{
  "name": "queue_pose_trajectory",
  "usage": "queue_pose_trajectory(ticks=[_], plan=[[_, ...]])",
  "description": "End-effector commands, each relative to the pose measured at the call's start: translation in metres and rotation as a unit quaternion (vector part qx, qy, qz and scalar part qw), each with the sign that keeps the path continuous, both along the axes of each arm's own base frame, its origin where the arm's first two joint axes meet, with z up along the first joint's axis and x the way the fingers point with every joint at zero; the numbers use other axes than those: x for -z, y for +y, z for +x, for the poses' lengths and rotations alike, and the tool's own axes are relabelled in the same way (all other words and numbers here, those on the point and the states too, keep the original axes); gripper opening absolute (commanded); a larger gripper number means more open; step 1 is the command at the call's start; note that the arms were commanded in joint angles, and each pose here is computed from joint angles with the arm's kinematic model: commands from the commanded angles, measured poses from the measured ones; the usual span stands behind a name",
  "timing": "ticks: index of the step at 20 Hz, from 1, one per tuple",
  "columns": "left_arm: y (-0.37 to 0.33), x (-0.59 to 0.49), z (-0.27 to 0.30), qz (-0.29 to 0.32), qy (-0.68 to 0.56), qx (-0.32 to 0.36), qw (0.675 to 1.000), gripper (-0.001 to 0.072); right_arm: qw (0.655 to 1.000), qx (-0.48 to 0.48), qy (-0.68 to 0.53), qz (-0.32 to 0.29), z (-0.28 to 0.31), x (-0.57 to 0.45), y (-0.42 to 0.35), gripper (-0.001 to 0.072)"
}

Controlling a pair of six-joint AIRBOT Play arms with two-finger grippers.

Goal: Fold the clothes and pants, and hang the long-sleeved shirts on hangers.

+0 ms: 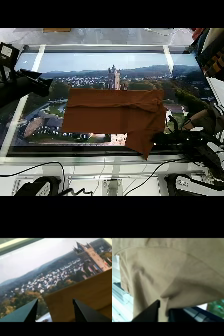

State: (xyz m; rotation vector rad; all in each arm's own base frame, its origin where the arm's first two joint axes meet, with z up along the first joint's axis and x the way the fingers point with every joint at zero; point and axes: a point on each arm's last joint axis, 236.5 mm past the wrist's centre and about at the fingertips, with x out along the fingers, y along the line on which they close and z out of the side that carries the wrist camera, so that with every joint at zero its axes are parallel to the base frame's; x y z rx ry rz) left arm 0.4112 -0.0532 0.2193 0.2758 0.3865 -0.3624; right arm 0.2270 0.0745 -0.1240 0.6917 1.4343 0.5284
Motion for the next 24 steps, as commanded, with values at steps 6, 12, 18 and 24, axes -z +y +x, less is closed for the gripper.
queue_pose_trajectory(ticks=[6, 12, 18, 24], plan=[[0.039, 0.085, -0.034, -0.121, 0.201, -0.087, 0.968, 0.0476, 0.998, 0.004, -0.062, -0.012, 0.022, -0.027, -0.004, 0.0008], [0.054, 0.222, -0.11, -0.171, 0.391, -0.132, 0.895, 0.0476, 0.99, -0.003, -0.13, -0.051, 0.033, -0.062, 0.002, 0.0007], [0.041, 0.293, -0.142, -0.193, 0.483, -0.138, 0.843, 0.0478, 0.978, -0.038, -0.186, -0.09, 0.046, -0.071, 0.039, 0.0007], [0.038, 0.331, -0.128, -0.225, 0.502, -0.147, 0.822, 0.0478, 0.977, -0.05, -0.189, -0.089, 0.044, -0.071, 0.049, 0.0008]])
